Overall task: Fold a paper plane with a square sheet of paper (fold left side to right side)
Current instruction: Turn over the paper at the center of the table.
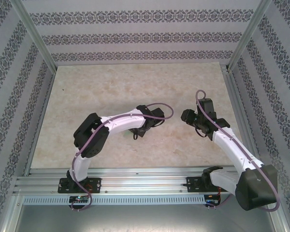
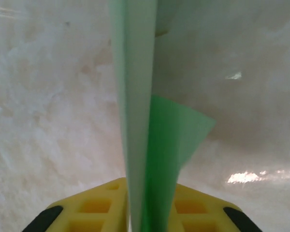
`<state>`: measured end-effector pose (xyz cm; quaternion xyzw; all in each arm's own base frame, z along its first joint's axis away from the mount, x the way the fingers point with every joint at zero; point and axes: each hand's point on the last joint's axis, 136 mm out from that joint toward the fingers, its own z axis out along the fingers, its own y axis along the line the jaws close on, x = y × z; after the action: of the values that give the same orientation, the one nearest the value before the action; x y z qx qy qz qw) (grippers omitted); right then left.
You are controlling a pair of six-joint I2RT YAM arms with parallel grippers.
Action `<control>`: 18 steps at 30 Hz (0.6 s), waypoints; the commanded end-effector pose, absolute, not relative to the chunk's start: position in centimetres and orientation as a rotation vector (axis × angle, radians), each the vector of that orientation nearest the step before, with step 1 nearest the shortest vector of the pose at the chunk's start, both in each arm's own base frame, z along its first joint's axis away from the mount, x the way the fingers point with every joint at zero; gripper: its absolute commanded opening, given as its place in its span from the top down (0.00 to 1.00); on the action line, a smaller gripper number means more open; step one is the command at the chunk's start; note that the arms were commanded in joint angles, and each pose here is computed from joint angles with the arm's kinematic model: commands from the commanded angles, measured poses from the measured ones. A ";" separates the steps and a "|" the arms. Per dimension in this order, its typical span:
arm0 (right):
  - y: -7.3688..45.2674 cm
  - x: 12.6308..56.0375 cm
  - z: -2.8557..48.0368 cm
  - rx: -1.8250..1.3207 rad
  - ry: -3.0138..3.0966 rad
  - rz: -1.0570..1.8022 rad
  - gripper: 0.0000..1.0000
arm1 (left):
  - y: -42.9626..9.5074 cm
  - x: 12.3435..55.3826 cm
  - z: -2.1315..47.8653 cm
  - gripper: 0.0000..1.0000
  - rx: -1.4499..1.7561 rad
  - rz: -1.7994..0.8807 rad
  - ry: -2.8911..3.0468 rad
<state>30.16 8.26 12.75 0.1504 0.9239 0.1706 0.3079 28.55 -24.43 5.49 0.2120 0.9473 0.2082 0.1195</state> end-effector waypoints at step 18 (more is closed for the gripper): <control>20.0 31.9 11.3 0.191 2.458 0.806 0.57 | -26.4 32.6 13.9 0.35 0.233 -0.797 2.645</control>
<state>29.91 16.30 9.41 0.0842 0.9323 0.2504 0.2472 31.83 -26.95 13.34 0.1144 0.9579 -0.2017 0.1691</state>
